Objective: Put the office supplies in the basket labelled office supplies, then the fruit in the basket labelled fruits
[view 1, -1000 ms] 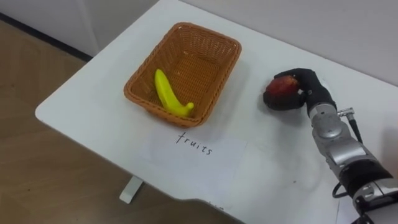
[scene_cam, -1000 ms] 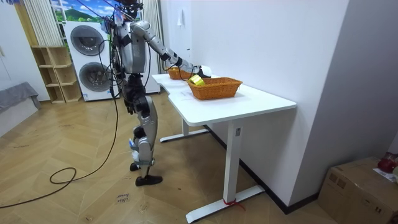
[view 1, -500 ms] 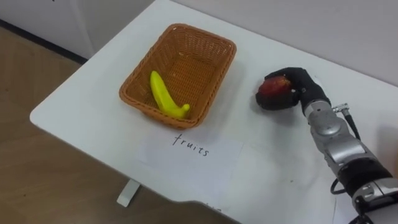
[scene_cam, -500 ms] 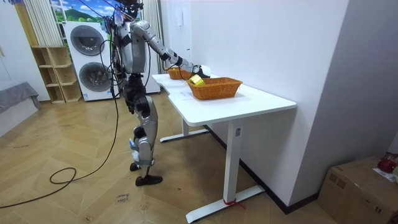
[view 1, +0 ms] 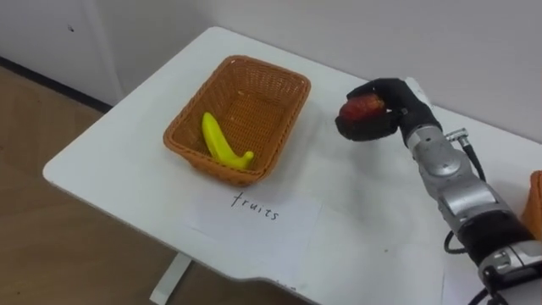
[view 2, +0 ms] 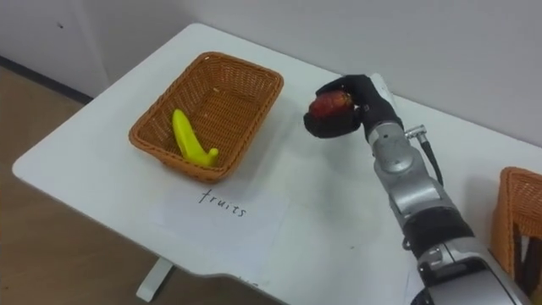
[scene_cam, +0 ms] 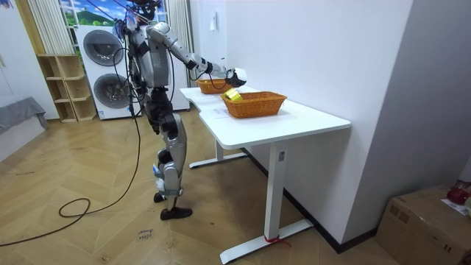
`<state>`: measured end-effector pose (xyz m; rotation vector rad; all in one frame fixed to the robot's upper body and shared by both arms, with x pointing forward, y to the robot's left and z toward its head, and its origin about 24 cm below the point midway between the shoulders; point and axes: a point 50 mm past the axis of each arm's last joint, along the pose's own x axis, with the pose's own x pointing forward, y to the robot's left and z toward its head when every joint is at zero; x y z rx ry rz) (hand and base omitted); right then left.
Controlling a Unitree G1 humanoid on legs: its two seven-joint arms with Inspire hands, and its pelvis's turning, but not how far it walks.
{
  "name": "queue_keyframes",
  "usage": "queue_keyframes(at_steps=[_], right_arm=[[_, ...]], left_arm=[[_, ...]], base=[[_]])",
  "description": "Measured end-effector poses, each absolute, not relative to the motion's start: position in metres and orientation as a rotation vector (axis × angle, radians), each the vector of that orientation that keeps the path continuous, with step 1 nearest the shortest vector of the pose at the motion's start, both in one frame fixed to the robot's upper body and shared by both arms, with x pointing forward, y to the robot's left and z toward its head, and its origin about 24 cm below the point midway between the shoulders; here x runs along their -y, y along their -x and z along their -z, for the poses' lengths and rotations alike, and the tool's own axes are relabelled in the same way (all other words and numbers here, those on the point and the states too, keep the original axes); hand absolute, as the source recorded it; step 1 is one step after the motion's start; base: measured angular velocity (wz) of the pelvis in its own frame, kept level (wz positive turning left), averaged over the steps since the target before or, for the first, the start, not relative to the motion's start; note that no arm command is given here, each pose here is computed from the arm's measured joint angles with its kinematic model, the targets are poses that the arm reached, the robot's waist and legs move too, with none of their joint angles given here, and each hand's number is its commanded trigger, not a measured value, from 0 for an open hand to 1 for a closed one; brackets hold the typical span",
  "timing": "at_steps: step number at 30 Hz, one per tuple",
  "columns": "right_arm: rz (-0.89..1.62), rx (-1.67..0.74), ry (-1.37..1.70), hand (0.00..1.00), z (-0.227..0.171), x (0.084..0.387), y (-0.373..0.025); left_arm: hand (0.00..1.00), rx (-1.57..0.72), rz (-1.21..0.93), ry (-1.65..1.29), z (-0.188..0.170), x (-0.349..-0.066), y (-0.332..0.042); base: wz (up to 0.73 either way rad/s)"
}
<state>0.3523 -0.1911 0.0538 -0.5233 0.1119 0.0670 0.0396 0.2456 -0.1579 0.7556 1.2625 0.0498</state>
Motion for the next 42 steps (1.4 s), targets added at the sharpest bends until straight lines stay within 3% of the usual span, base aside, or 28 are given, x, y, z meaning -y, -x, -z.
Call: queue_keyframes(at_steps=[28,42], right_arm=[[-0.199,0.138,0.681,1.0,-0.101,0.153,-0.351],[-0.232,0.097,0.713,1.0,-0.093,0.144,-0.35]], left_arm=[[0.0,-1.274,-0.042,-0.731,0.157,-0.247,-0.036],[0.0,-1.276,-0.033,-0.728,0.155,-0.247,-0.034]], base=[[0.01],[0.01]])
